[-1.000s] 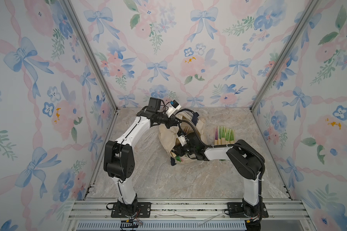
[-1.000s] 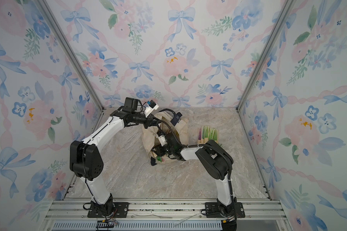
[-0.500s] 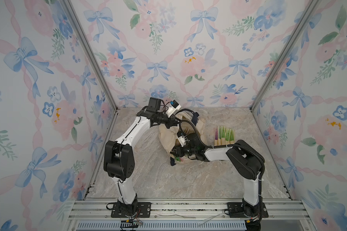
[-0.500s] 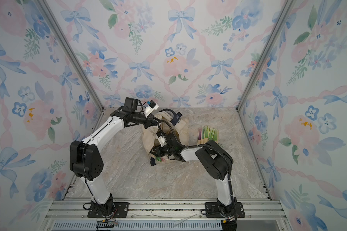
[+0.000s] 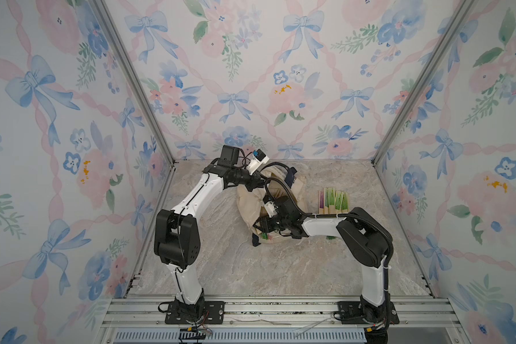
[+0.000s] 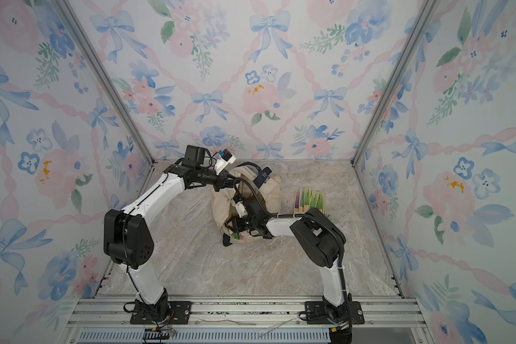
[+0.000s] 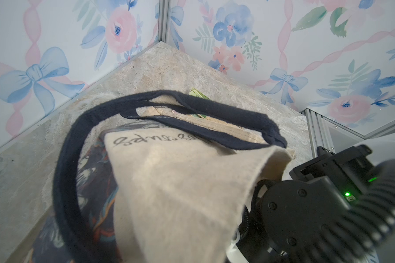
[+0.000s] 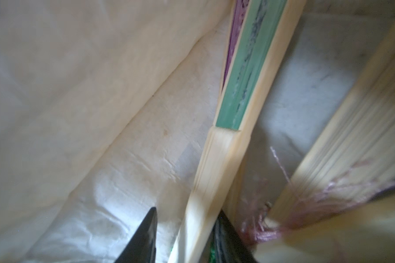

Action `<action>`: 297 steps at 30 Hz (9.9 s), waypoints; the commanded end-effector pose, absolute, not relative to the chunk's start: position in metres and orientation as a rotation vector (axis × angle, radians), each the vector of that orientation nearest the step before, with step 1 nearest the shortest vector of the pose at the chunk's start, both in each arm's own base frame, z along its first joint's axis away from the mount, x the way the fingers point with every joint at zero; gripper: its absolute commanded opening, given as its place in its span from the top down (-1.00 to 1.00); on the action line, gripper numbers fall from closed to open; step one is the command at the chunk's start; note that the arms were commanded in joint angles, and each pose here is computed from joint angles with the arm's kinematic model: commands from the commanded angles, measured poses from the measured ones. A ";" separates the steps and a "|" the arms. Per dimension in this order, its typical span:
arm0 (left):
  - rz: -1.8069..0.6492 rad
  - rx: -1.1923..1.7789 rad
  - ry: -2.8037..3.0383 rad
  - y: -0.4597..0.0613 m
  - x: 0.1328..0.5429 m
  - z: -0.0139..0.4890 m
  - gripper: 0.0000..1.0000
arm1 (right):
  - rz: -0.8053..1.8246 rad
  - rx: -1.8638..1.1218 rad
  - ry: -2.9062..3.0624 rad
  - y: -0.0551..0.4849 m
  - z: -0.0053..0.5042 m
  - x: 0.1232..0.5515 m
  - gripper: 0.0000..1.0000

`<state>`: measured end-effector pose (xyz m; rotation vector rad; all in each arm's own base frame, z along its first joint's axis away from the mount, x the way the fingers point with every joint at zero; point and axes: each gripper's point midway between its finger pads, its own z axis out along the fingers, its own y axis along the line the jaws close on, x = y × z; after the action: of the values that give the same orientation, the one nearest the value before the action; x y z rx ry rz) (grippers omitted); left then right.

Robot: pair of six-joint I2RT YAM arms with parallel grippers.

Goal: Take out the folding fans from the tote bags
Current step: Pick up the folding fan from the canvas bag, then place the folding fan at the center of the board, then pick up the folding fan from the canvas bag, then place the folding fan at the center of the board.

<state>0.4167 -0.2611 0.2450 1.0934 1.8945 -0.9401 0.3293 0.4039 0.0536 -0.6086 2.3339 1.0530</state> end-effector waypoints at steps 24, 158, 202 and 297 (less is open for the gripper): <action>-0.939 1.106 1.828 -0.259 0.413 0.260 1.00 | 1.151 -0.552 2.211 0.381 0.074 0.329 0.76; -1.002 0.972 1.882 -0.254 0.428 0.274 1.00 | 0.817 -0.560 1.836 0.261 0.226 0.282 -0.30; -1.082 0.916 1.898 -0.255 0.428 0.284 1.00 | 0.862 -0.469 2.311 0.392 0.029 0.380 -0.14; -1.083 0.818 1.974 -0.228 0.436 0.267 1.00 | 0.798 -0.623 2.075 0.274 0.102 0.264 1.00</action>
<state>0.4340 -0.2281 0.2483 0.8090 2.0330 -1.0654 0.2745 0.2802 0.0988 -0.5751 2.0822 0.8065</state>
